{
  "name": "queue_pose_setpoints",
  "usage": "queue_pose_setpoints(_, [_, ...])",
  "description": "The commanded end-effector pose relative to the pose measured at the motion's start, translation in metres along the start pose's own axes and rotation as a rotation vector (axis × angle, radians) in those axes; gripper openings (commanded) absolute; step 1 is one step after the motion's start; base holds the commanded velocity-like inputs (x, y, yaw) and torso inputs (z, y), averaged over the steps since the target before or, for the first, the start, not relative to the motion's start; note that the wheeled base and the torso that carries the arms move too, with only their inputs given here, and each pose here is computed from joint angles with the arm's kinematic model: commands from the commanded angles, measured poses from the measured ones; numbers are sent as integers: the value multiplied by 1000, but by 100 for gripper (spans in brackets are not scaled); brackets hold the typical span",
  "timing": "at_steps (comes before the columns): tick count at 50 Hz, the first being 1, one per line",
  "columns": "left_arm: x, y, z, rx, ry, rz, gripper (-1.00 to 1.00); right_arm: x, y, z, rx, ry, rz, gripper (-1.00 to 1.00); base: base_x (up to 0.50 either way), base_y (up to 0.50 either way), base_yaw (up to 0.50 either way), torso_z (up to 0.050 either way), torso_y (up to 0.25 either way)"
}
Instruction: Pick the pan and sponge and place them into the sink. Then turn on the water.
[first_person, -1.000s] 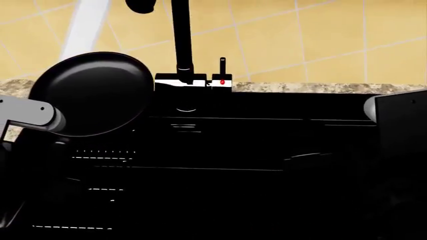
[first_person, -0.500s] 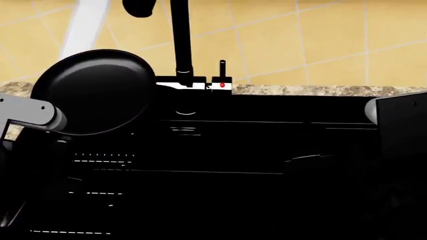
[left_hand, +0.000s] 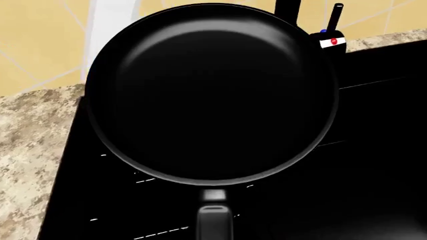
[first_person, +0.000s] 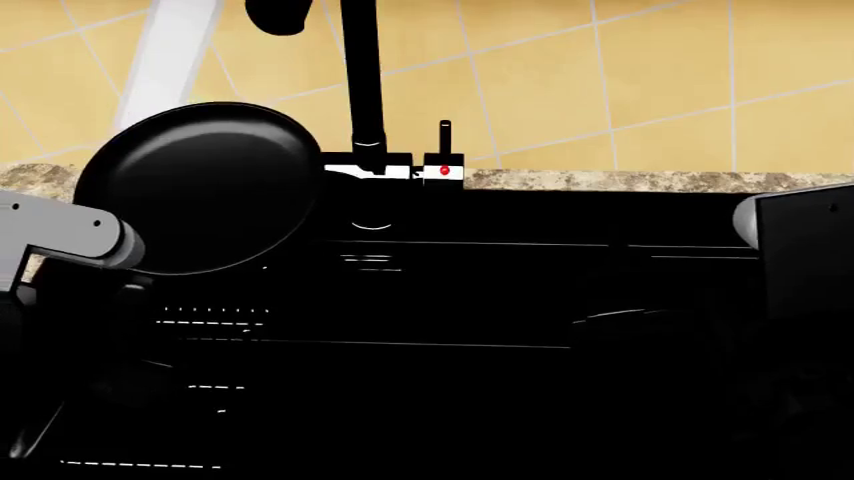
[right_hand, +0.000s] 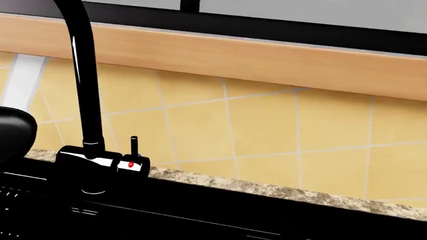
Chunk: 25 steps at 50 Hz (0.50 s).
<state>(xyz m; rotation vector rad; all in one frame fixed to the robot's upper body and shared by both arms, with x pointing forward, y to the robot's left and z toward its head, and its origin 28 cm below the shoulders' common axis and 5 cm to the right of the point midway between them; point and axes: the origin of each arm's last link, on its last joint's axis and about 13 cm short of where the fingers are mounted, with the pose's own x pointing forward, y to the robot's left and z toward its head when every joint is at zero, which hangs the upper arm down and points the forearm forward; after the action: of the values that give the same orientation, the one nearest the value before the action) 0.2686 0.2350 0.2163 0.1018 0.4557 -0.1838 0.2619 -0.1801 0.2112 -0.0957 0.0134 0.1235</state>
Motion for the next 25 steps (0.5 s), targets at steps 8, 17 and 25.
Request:
queue_pose_setpoints(8, [1,-21,20,54,-73,-77,-100,0,-3,3,8,-1,-22,100,0,0,0,0,3])
queue_pose_setpoints(17, [13,-43,17,68,-47,-165,-100,-4,-6,7,7,-11,-38,100,0,0,0,1,1])
queue_pose_setpoints(25, [20,-61,22,100,-46,-225,-100,-3,-8,12,1,-31,-50,100,0,0,0,0,3])
